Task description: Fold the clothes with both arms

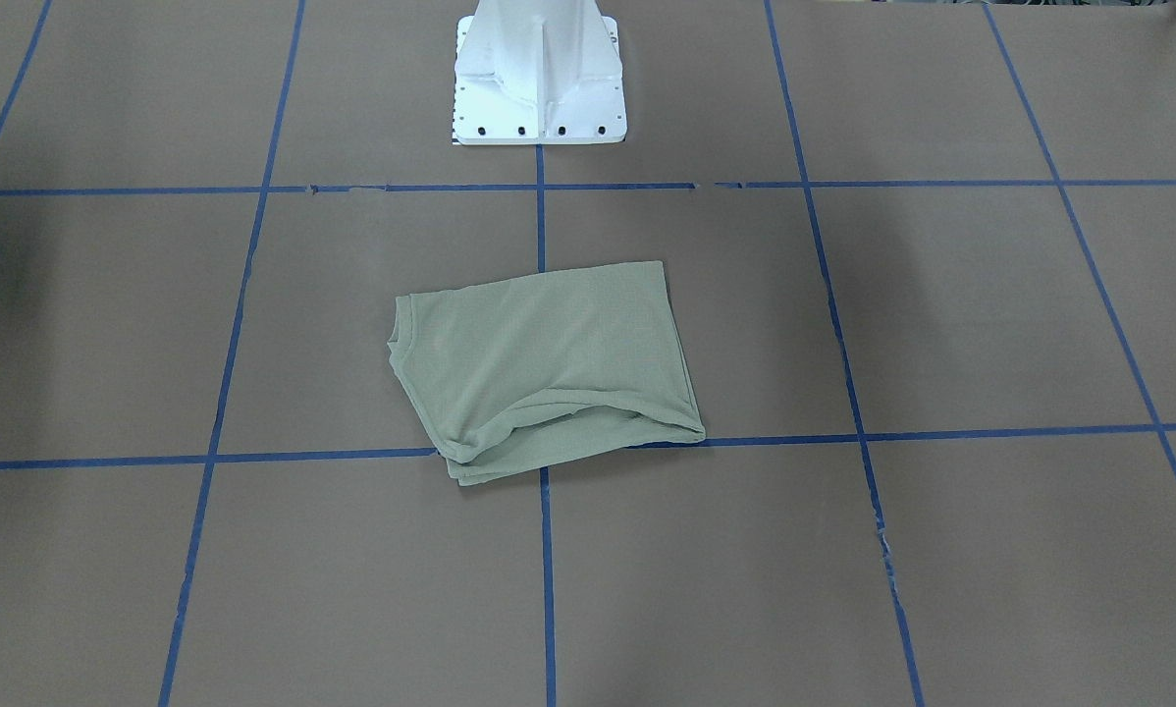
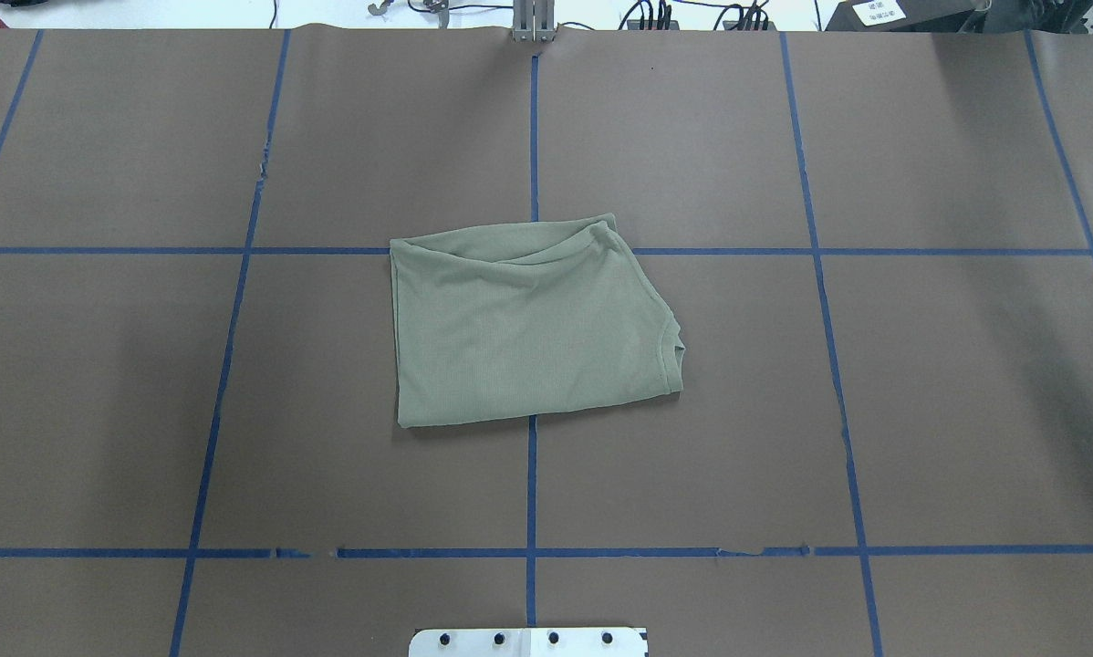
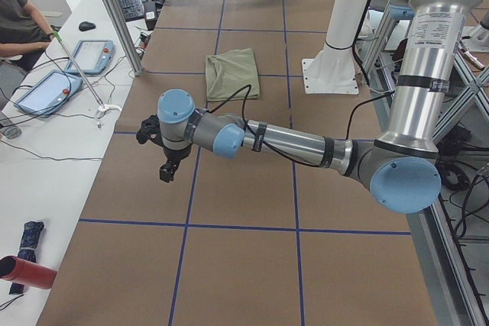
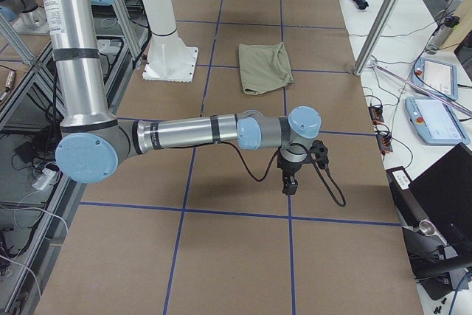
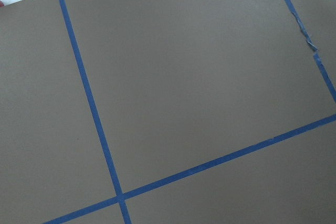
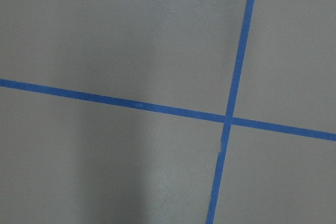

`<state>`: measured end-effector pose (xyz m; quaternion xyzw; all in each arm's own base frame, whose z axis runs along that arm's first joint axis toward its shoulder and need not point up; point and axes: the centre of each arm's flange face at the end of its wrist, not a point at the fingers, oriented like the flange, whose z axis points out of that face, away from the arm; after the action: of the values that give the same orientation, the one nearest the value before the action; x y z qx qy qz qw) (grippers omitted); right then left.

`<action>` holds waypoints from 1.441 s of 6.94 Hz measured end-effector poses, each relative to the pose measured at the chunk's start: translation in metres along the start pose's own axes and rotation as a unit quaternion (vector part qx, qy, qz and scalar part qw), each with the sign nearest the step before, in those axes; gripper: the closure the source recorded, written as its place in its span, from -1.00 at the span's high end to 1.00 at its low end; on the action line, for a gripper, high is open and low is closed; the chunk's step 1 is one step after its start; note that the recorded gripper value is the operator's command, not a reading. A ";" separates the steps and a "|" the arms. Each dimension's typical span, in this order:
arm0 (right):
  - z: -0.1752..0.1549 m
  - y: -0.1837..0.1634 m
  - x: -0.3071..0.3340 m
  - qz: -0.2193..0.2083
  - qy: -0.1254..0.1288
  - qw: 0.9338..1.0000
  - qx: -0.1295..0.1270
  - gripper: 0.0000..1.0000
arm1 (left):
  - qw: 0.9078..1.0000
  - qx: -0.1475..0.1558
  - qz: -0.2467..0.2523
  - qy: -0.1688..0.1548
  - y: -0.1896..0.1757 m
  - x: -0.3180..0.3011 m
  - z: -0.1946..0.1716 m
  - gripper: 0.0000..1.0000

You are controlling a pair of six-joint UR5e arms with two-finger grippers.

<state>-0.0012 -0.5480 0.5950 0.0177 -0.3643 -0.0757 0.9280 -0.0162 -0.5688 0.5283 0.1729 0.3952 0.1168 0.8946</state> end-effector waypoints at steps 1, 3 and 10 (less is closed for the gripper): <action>0.002 0.002 0.003 0.003 0.000 1.000 -0.003 1.00 | 1.000 0.001 0.001 -0.001 0.000 0.000 0.000 1.00; 0.007 0.008 0.008 0.010 -0.002 1.000 -0.008 1.00 | 1.000 0.000 0.001 -0.004 0.001 -0.002 0.000 1.00; 0.009 0.027 0.031 0.039 -0.024 0.999 -0.011 1.00 | 0.998 -0.036 -0.042 -0.004 0.040 -0.036 0.029 1.00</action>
<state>0.0181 -0.5257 0.6248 -0.0083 -0.3860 -0.0436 0.9214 -0.0213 -0.5513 0.5865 0.1242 0.3940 0.0930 0.9059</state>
